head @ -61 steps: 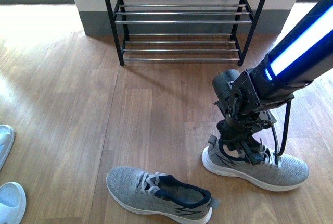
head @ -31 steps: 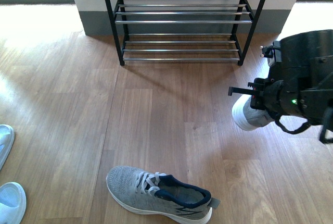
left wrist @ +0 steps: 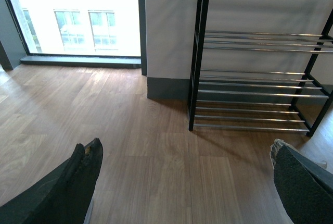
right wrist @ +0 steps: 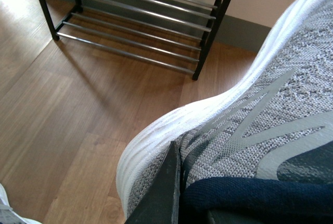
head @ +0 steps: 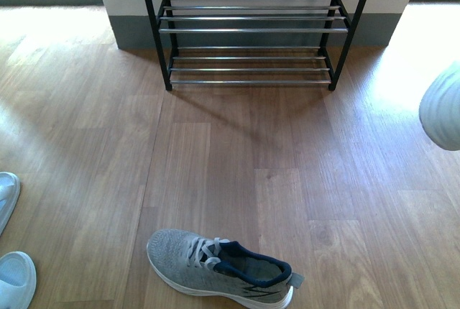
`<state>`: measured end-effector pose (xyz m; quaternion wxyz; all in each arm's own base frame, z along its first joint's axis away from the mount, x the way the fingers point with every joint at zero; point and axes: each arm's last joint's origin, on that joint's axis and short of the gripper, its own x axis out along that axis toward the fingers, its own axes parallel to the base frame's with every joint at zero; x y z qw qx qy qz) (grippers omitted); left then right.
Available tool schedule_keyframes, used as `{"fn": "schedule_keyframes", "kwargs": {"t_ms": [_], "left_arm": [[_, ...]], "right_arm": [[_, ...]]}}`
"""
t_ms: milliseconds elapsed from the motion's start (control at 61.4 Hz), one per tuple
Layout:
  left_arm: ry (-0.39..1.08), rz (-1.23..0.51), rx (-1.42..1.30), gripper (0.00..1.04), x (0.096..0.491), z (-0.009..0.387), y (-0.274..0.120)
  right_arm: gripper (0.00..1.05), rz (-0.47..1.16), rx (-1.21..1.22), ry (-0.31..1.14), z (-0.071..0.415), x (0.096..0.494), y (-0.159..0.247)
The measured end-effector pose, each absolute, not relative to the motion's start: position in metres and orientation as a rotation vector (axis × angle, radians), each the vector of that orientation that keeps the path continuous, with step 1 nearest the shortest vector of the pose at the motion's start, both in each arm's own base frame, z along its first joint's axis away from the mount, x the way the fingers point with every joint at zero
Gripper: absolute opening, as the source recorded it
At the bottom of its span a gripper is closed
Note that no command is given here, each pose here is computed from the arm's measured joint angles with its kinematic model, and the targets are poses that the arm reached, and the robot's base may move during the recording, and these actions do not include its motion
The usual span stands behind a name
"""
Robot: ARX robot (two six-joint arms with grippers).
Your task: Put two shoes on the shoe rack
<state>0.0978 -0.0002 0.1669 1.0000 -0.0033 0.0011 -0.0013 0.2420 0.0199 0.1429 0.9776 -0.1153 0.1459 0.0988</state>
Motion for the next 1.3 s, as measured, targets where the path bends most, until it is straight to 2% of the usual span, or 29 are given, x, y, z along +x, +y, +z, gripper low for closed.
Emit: {"fn": "schedule_keyframes", "kwargs": {"t_ms": [130,228,1270,1303], "left_arm": [[0.002,-0.003,-0.007,0.95,0.098,0.167,0.000],[0.002,-0.003,-0.007,0.95,0.098,0.167,0.000],[0.002,-0.006,-0.006,0.95,0.098,0.167,0.000],[0.043,0.046,-0.031,0.95,0.098,0.166,0.000]], "right_arm": [[0.01,0.259,-0.240,0.207,0.160,0.204,0.019],[0.01,0.282,-0.247,0.151,0.167,0.192,0.020],[0.01,0.250,-0.265,0.140,0.169,0.192,0.018],[0.01,0.251,-0.265,0.140,0.169,0.192,0.018]]}}
